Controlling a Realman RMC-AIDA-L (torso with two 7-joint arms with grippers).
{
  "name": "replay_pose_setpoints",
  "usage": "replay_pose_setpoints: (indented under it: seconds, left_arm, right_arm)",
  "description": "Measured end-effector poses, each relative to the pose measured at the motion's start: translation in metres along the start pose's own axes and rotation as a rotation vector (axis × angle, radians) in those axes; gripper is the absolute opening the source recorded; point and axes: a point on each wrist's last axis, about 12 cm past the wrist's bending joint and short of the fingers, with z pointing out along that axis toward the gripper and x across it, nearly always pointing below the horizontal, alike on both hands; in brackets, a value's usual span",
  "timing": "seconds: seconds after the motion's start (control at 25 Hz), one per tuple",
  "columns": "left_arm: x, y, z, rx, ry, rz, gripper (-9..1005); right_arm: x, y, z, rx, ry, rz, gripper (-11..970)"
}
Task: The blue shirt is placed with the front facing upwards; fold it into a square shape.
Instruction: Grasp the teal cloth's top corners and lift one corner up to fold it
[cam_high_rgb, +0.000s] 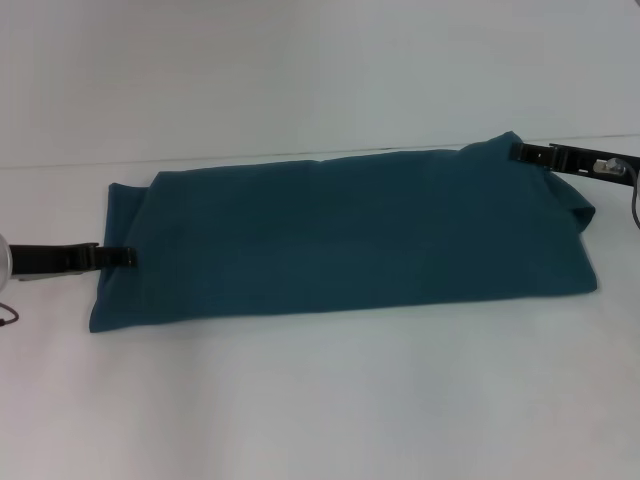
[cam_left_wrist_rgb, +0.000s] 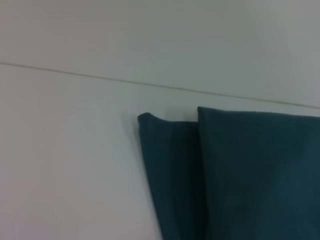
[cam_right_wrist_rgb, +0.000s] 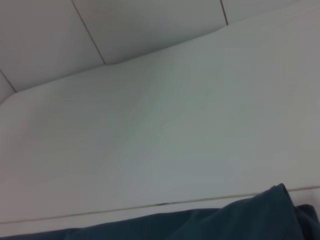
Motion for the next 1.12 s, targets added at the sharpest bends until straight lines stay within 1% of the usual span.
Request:
replay_pose_setpoints:
  seconds: [0.32, 0.8, 1.12]
  left_arm:
    - [0.005, 0.001, 0.004, -0.011, 0.023, -0.005, 886]
    - [0.004, -0.003, 0.015, -0.021, 0.039, -0.001, 885]
    - [0.006, -0.005, 0.018, -0.015, 0.055, 0.011, 886]
  right_arm:
    - [0.001, 0.001, 0.0, -0.006, 0.007, -0.001, 693]
    - [0.001, 0.004, 0.003, -0.005, 0.012, -0.014, 692]
    - [0.0, 0.004, 0.004, -0.002, 0.011, -0.015, 689]
